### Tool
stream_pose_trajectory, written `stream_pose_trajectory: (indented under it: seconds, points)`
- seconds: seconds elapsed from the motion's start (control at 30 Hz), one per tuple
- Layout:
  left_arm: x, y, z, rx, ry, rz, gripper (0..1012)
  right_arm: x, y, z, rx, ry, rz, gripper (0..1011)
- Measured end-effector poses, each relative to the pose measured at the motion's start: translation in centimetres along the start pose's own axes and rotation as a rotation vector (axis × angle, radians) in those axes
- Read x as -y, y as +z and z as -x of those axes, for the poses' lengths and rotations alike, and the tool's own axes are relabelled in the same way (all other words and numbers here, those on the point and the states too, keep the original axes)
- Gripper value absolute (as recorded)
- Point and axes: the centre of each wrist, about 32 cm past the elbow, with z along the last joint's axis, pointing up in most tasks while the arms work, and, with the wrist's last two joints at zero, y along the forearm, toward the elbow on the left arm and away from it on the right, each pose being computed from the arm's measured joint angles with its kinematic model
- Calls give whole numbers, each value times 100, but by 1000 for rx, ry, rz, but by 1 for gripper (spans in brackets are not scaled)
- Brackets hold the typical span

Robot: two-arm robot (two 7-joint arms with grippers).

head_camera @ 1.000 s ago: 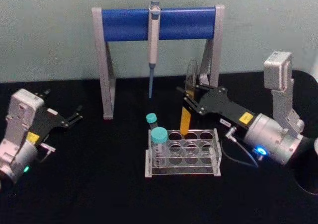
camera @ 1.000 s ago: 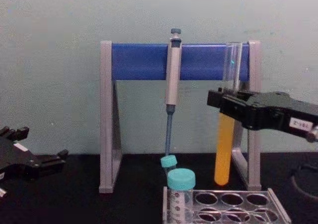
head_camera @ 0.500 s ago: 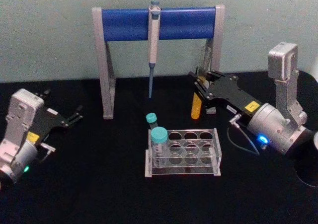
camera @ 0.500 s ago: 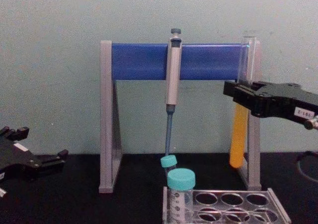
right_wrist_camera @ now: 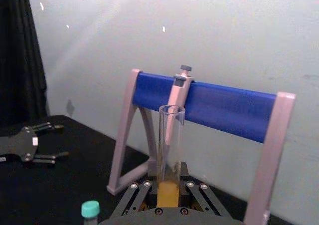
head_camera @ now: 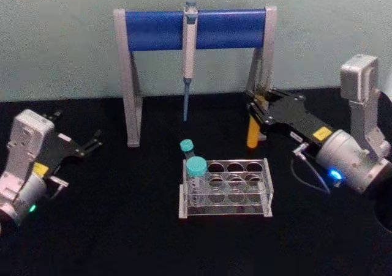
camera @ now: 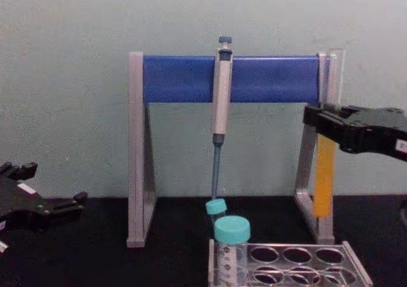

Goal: Pick up the test tube from the test tube rack, shake it, then place it back into the test tube rack.

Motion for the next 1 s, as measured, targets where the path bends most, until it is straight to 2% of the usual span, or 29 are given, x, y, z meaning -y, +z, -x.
stream_pose_trajectory:
  seconds: [0.27,0.37,0.53,0.67,0.8,1.0]
  points:
    - [0,0,0,0,0,0,1001,199,66,-8,14,-3,31,227]
    - [0,0,0,0,0,0,1001,289,99,20,3,28,48,227]
    - [0,0,0,0,0,0,1001,326,110,59,-22,90,61,227]
    - [0,0,0,0,0,0,1001,287,92,104,-51,144,59,227]
    - [0,0,0,0,0,0,1001,165,53,145,-79,190,43,227]
    - [0,0,0,0,0,0,1001,-12,9,158,-90,193,9,227]
